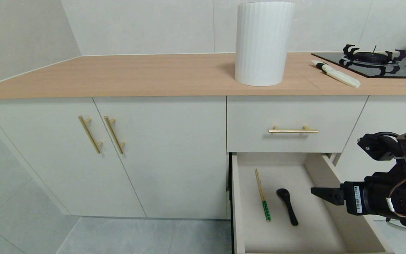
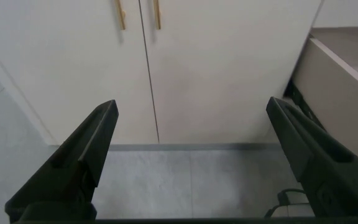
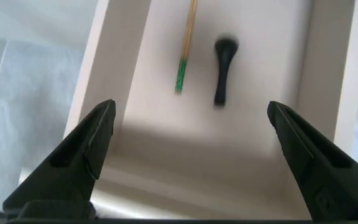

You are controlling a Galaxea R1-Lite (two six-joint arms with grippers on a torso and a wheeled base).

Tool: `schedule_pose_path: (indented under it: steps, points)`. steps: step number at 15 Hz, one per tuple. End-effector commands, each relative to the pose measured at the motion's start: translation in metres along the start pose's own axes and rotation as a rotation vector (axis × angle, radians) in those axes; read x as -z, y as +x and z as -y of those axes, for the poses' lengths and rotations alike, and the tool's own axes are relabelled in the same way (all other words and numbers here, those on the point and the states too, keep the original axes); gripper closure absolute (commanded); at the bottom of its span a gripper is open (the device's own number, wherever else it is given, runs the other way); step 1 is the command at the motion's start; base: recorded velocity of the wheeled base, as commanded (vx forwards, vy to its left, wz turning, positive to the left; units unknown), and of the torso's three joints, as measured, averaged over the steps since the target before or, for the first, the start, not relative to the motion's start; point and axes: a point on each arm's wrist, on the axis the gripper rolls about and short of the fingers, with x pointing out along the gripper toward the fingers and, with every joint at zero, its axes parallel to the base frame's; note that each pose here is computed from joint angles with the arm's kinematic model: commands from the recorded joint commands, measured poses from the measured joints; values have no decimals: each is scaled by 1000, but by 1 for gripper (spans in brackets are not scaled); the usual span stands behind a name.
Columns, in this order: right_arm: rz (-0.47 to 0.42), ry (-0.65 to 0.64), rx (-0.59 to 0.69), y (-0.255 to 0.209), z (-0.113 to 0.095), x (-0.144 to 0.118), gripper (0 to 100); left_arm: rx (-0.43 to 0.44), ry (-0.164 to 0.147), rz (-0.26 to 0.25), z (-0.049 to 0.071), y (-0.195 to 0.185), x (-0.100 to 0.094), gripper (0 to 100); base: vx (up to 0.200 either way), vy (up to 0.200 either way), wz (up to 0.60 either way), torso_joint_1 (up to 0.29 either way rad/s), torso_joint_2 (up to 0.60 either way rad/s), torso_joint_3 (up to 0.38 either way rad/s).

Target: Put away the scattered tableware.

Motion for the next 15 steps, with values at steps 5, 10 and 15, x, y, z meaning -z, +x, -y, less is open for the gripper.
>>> schedule_pose_path:
  steps: [5,10,15]
  points:
    - [-112,-69,-29,-4,-10,16,0,-1,0,0,0,0,0,0,-160,0,0,4,2,5]
    - [-364,-198,-40,-3,-17,43,0,-1,0,0,0,0,0,0,0,0,0,0,0,0]
    - [-543,-209,56,42,-22,60,0,-1,0,0,0,0,0,0,0,0,0,0,0,0]
